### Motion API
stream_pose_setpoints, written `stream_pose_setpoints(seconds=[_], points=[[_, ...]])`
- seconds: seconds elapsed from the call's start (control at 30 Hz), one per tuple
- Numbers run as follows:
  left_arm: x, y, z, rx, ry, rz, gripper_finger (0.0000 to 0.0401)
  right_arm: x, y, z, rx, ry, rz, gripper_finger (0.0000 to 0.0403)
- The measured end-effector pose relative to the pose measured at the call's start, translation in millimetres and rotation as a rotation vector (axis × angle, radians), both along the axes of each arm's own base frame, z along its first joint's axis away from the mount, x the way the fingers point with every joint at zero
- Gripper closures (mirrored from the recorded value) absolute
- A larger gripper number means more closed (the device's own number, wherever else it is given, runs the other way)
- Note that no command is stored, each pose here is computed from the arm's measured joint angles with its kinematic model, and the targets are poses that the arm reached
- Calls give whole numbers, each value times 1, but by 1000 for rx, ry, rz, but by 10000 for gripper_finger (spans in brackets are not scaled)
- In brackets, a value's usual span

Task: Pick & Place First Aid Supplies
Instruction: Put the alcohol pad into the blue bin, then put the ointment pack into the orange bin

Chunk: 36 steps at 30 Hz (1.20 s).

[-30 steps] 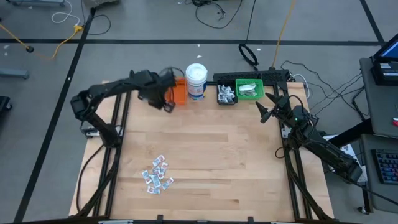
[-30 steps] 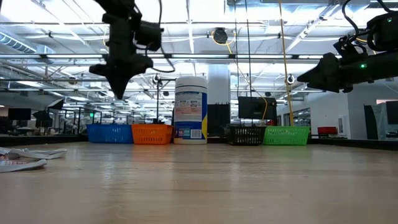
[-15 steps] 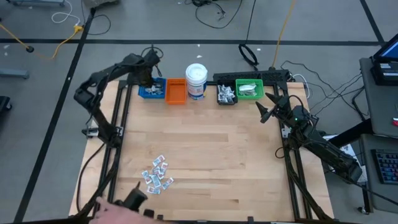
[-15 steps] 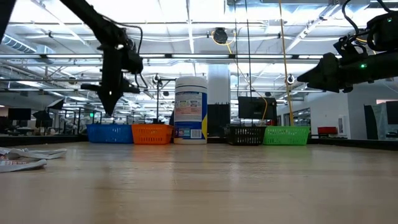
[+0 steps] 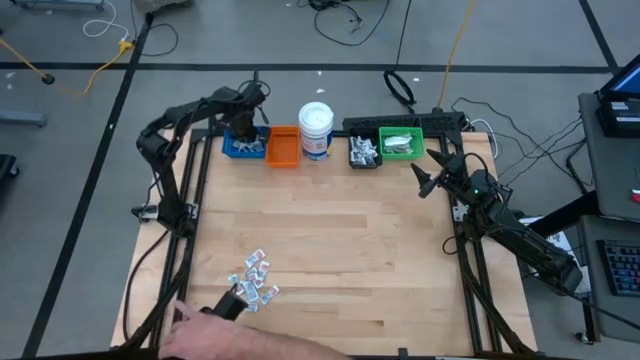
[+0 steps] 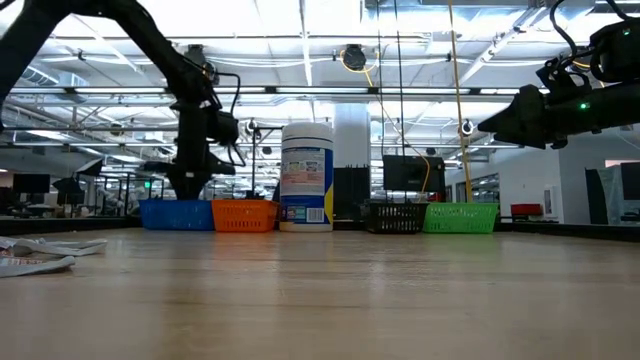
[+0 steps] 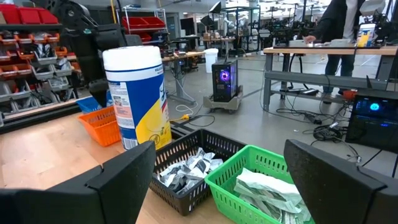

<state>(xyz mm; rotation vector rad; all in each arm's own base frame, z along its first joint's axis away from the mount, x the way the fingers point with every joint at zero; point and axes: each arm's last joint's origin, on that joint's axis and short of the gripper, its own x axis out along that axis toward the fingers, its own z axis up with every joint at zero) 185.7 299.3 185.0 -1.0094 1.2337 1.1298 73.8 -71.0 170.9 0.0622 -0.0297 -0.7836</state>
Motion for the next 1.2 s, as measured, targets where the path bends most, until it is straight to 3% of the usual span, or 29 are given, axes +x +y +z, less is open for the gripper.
stream_pose_setpoints(seconds=[0.23, 0.43, 0.87, 1.2], points=[[4, -9, 29, 2, -7, 2, 221, 0, 0, 0, 0, 0, 0, 50], [3, -31, 43, -71, 37, 17, 176, 0, 0, 0, 0, 0, 0, 50], [15, -62, 42, -219, 86, 37, 164, 0, 0, 0, 0, 0, 0, 50], [59, -161, 26, -260, 165, -304, 164, 0, 0, 0, 0, 0, 0, 50]])
